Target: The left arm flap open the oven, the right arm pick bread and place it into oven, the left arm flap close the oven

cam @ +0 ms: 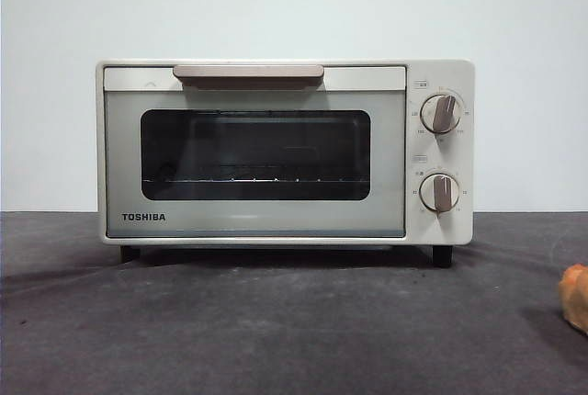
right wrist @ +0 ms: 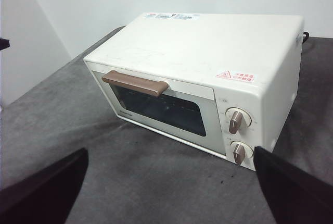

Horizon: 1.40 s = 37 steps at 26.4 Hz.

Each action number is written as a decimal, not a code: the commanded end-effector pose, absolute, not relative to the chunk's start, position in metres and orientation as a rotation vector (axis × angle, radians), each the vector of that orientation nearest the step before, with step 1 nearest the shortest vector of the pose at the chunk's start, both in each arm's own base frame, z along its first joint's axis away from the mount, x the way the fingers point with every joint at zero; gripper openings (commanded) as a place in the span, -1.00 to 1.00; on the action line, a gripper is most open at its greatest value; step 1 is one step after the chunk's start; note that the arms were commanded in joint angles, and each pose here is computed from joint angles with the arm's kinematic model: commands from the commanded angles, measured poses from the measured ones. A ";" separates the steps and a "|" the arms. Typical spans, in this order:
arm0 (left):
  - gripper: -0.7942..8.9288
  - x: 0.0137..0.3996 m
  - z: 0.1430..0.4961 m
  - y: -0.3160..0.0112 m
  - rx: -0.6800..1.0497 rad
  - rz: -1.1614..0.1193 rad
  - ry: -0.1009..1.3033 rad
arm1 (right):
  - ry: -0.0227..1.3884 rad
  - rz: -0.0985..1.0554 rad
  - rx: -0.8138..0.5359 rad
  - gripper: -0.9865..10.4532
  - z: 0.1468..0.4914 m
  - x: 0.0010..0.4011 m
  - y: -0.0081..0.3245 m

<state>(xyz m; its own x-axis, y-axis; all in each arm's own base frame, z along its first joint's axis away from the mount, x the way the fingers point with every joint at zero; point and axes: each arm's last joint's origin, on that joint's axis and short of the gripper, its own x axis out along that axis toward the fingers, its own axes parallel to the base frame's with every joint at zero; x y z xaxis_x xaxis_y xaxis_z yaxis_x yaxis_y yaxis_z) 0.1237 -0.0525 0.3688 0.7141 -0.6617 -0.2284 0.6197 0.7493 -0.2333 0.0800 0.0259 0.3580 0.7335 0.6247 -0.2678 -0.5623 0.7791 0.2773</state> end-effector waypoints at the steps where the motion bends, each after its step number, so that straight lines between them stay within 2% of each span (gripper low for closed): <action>1: 0.19 0.123 0.375 -0.053 -0.130 -0.725 0.279 | 0.358 0.659 0.214 0.08 0.362 0.079 0.026; 5: 0.19 0.123 0.375 -0.053 -0.131 -0.725 0.282 | 0.377 0.656 0.218 0.08 0.361 0.081 0.026; 7: 0.19 0.123 0.374 -0.053 -0.132 -0.724 0.290 | 0.437 0.648 0.230 0.08 0.356 0.084 0.027; 13: 0.19 0.123 0.373 -0.053 -0.132 -0.723 0.303 | 0.740 0.588 0.284 0.07 0.326 0.114 0.030; 18: 0.19 0.123 0.373 -0.053 -0.132 -0.725 0.304 | 0.979 0.477 0.293 0.07 0.297 0.146 0.033; 26: 0.19 0.122 0.373 -0.055 -0.129 -0.740 0.306 | 1.283 0.345 0.195 0.07 0.247 0.187 0.053; 30: 0.19 0.122 0.373 -0.055 -0.129 -0.740 0.306 | 1.380 0.318 0.178 0.07 0.223 0.202 0.068; 34: 0.19 0.122 0.373 -0.055 -0.129 -0.740 0.306 | 1.467 0.199 0.095 0.07 0.201 0.212 0.072; 37: 0.19 0.122 0.373 -0.055 -0.129 -0.740 0.308 | 1.512 0.190 0.087 0.07 0.185 0.218 0.073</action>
